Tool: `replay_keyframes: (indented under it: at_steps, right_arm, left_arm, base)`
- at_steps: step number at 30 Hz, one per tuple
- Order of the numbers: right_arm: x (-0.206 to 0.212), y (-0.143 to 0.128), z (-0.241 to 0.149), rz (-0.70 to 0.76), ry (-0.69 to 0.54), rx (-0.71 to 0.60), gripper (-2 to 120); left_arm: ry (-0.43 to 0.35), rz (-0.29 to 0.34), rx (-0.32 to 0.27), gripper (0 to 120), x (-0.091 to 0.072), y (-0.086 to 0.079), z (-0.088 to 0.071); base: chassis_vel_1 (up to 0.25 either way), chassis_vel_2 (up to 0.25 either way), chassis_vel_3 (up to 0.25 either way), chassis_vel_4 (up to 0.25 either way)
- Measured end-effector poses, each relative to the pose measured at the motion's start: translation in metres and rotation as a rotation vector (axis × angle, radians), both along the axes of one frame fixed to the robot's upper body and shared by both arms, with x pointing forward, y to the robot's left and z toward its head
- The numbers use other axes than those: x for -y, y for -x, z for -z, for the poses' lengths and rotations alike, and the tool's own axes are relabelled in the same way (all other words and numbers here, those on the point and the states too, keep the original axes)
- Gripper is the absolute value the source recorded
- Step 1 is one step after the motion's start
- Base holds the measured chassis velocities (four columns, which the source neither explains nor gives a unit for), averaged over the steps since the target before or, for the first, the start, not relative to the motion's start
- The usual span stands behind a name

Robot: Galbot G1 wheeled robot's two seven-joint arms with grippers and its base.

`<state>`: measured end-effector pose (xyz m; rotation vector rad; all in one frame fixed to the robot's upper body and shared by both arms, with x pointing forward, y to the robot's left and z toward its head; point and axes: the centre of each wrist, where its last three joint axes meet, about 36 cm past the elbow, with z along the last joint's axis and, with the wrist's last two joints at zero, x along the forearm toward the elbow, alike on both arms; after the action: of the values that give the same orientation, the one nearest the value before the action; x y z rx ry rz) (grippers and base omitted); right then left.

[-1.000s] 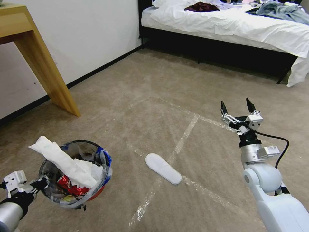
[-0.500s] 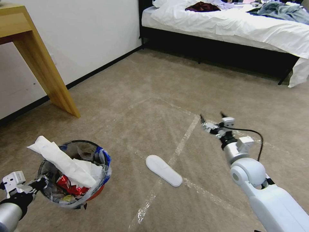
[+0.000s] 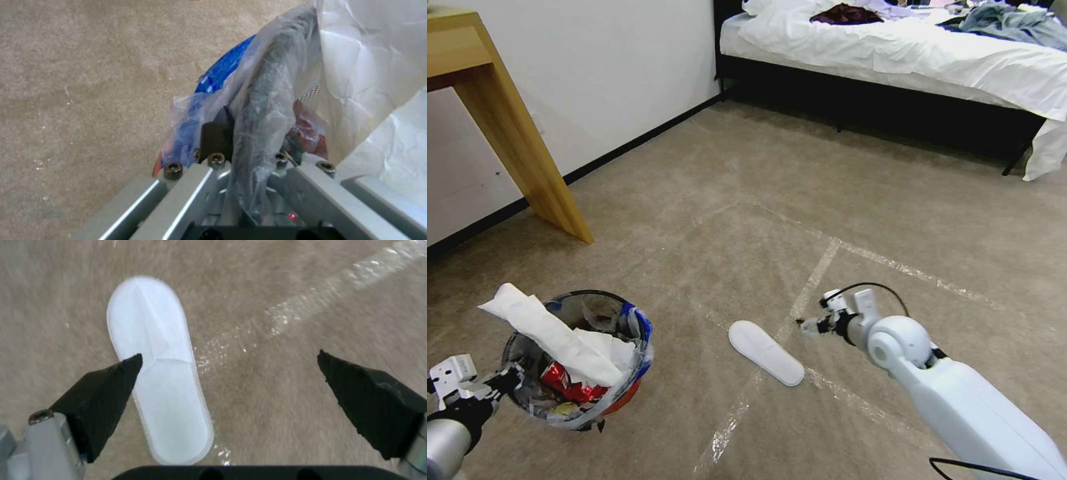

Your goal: Pick up the trash bin and place the garbage on the floor into it.

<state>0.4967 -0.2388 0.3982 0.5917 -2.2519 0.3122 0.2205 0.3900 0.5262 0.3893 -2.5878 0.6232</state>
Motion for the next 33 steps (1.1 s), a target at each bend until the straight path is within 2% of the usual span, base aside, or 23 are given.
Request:
replay_keyframes:
  at_steps: [6, 9, 18, 30, 33]
  right_arm:
    - [-0.026, -0.032, 0.026, -0.075, 0.066, -0.041, 100]
    - [-0.042, -0.036, 0.039, -0.101, 0.077, -0.064, 100]
    - [-0.085, -0.031, 0.083, -0.168, 0.099, -0.120, 99]
    - [-0.096, -0.043, 0.109, -0.162, 0.086, -0.103, 98]
    - [-0.101, -0.044, 0.117, -0.159, 0.077, -0.099, 90]
  left_arm:
    - [0.006, -0.024, -0.004, 1, 0.001, 0.007, 0.001]
    - [0.003, -0.037, -0.005, 1, 0.000, 0.010, 0.001]
    - [-0.009, -0.055, -0.006, 1, -0.006, 0.015, -0.002]
    - [-0.007, -0.056, -0.010, 1, -0.009, 0.015, -0.001]
    - [-0.006, -0.056, -0.011, 1, -0.009, 0.015, -0.001]
  base:
    - [0.000, 0.000, 0.000, 0.000]
    - [0.000, 0.000, 0.000, 0.000]
    - [0.000, 0.000, 0.000, 0.000]
    - [0.000, 0.000, 0.000, 0.000]
    - [0.000, 0.000, 0.000, 0.000]
